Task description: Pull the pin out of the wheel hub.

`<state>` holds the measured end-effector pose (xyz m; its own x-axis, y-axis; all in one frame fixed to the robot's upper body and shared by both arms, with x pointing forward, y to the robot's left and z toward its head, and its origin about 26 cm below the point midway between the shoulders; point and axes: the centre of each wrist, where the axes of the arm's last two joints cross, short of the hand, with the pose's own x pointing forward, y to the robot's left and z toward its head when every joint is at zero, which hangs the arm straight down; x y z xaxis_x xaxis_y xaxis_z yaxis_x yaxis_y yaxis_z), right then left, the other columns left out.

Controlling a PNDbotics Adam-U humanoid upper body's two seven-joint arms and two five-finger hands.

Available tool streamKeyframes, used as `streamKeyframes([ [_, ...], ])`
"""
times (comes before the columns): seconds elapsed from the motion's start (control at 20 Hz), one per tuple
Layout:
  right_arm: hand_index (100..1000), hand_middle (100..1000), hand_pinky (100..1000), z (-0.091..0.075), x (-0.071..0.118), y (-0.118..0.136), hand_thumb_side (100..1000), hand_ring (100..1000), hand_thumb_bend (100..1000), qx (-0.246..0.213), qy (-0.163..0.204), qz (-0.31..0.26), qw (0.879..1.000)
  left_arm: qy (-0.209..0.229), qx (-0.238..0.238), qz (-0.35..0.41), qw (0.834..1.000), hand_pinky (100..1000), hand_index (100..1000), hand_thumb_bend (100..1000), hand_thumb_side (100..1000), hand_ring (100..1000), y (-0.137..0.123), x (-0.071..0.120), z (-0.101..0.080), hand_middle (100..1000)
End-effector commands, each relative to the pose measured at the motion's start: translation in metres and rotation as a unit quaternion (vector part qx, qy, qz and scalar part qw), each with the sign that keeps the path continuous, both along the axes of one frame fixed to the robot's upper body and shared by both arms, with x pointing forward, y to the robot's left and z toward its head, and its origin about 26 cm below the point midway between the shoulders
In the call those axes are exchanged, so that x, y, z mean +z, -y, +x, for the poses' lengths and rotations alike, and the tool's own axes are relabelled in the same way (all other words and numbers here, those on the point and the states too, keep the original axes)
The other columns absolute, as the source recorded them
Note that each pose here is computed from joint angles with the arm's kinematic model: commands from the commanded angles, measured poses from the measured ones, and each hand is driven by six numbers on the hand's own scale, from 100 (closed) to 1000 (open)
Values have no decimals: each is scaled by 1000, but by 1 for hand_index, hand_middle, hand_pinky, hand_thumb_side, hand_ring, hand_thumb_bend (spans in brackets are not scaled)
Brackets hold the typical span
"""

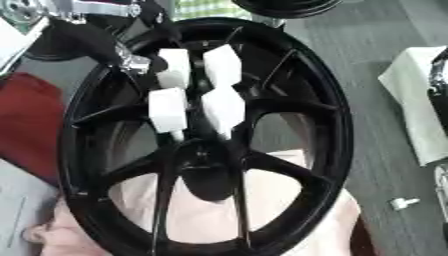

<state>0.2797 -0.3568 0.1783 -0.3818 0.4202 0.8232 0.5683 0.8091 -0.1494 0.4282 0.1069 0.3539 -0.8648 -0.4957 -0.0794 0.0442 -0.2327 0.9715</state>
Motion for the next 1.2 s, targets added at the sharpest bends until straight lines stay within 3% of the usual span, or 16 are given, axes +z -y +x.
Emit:
streamKeyframes([
  [0.05,777,707,870,0,7,-1,572,964,100,5,11,-3,1000,16,1,7,1000,847,887,314,788,827,0,10,-2,757],
  [0.45,777,708,871,0,7,-2,574,965,100,7,11,0,1000,17,4,23,1000,824,867,314,789,797,2,3,1,735],
  [0.85,777,708,872,0,6,-2,575,966,100,8,10,3,1000,3,-9,15,1000,763,789,205,771,703,8,0,2,592],
  [1.0,777,709,872,0,5,-2,577,966,100,7,9,5,1000,-4,-11,3,1000,728,715,100,701,634,8,-1,2,513],
  [1.1,777,709,872,0,4,-1,577,966,100,7,8,6,1000,-11,-11,-12,1000,691,651,100,567,580,7,-1,2,455],
  [1.2,777,709,872,0,3,-1,578,966,100,7,6,7,1000,-18,-12,-32,999,675,621,100,499,558,7,-1,2,426],
])
